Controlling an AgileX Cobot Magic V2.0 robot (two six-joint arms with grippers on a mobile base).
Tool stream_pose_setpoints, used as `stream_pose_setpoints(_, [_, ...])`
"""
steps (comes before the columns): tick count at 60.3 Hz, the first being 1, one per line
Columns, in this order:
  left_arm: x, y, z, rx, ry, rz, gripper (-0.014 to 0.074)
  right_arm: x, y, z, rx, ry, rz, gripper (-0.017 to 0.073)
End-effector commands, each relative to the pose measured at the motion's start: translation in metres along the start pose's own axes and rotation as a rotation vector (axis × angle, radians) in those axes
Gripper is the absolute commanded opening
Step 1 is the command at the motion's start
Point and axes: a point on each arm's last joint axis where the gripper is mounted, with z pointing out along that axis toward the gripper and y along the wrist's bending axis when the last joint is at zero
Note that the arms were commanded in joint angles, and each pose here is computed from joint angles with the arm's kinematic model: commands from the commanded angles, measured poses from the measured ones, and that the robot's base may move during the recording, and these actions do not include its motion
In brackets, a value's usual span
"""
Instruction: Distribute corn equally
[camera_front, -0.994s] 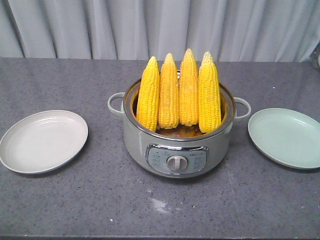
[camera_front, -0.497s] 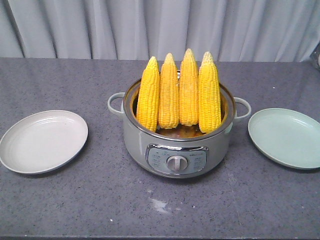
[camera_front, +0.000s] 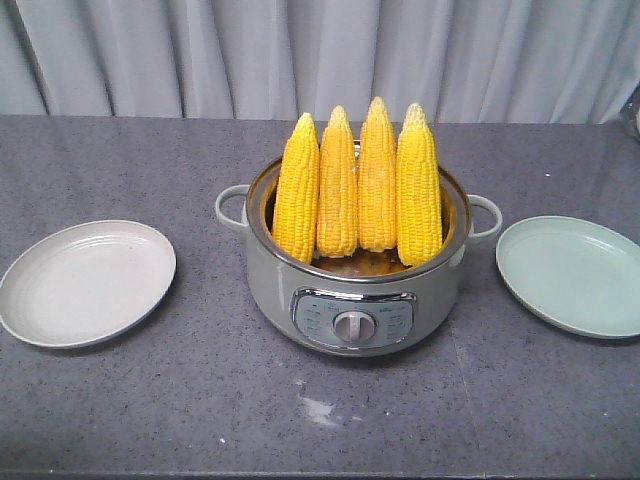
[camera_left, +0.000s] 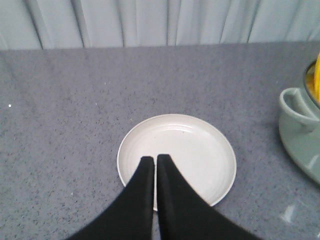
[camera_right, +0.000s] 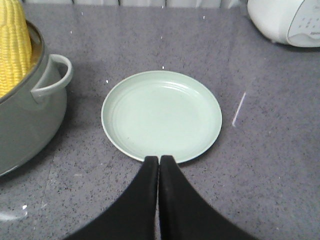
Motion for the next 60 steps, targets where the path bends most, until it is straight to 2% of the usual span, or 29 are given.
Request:
stream_pose_setpoints(1, [-0.025,0.0,0.009,0.003,0.023,0.005,-0.0006,-0.026,-0.001,0.001,0.003,-0.013,-0.01,-0.001])
stream_pose_setpoints(20, [-0.032,-0.002,0.034,0.003,0.08,0.011,-0.0003,-0.031,-0.001,0.021,0.002,0.055,-0.011,-0.0004])
stream_pose_setpoints(28, [-0.032,-0.001,0.034,-0.003,0.08,0.018,0.0039,-0.03,0.0,0.021,-0.006,0.067,-0.004,0.0052])
stream_pose_setpoints(36, [-0.032,0.0,0.034,-0.016,0.083,0.028,0.0168,-0.029,0.001,0.021,-0.015,0.073,0.003,0.0178])
stream_pose_setpoints(51, [-0.031,0.0,0.034,-0.017,0.086,0.026,0.0552,-0.028,0.001,0.021,-0.017,0.089,0.01,0.0512])
stream_pose_setpoints(56, [-0.031,0.0,0.034,-0.016,0.086,0.015,0.0627,-0.027,0.002,0.021,-0.028,0.099,0.021,0.0596])
stream_pose_setpoints(60, [-0.031,0.0,0.034,-0.016,0.086,0.015,0.0651,-0.027,0.004,0.021,-0.049,0.1,0.024,0.0636])
